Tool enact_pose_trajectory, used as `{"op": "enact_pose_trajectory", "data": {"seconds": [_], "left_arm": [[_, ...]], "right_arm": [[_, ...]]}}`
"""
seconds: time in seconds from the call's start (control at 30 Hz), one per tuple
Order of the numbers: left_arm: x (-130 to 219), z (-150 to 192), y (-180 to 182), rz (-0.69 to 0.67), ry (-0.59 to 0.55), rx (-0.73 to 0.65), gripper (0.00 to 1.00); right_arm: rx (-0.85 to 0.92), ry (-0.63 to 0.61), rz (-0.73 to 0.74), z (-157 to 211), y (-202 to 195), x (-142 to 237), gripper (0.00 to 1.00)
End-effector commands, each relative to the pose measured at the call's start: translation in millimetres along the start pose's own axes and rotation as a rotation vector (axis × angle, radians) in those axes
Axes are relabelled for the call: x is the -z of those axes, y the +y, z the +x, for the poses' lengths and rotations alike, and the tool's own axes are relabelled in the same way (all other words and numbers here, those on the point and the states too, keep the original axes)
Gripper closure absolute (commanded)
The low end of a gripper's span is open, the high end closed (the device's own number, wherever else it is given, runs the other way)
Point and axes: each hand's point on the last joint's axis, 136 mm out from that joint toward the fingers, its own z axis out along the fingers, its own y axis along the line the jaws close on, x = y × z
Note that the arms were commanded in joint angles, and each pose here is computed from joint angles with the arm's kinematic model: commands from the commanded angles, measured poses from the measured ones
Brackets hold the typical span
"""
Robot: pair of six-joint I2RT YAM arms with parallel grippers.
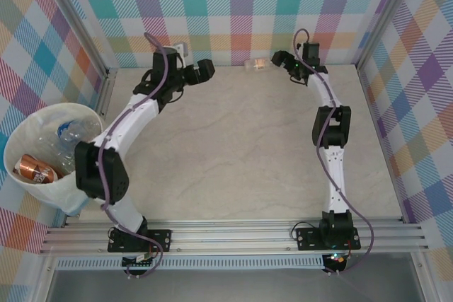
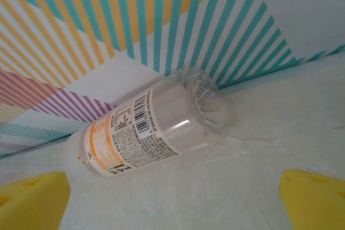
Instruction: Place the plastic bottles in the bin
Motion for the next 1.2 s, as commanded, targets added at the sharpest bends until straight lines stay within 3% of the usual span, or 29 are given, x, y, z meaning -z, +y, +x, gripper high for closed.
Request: {"op": "enact_pose_trajectory", "data": {"seconds": [0.0,0.4,0.67,0.8,0.87,1.0,1.17], "left_arm": [[-46.3,-8.2,-16.4,0.104,-0.042,0.045,0.0],[-172.7,8.5,10.6,0.163,-0.054,0.165,0.0],[-234.7,16.3,22.6,0.2,-0.052,0.203,0.0],[-252.3,18.7,23.7,0.248,-0.101,0.203,0.0],[-260.9,21.7,34.9,0.299,-0.157,0.274,0.0],[-275.3,45.6,57.8,0.258,-0.136,0.321,0.0],[-281.9,61.7,63.2,0.274,-0.114,0.253,0.0]], "right_arm": [[-0.038,-0.052,-0.054,-8.2,6.6,-11.0,0.0],[-0.029,-0.175,-0.235,-12.1,10.6,-44.3,0.0],[0.13,-0.127,-0.36,18.0,57.2,-53.6,0.0],[0.132,-0.106,-0.369,22.2,60.2,-53.1,0.0],[0.141,-0.087,-0.392,25.7,64.5,-51.5,0.0],[0.188,-0.022,-0.488,39.4,84.4,-44.3,0.0],[0.272,0.087,-0.603,63.7,124.6,-28.0,0.0]]}}
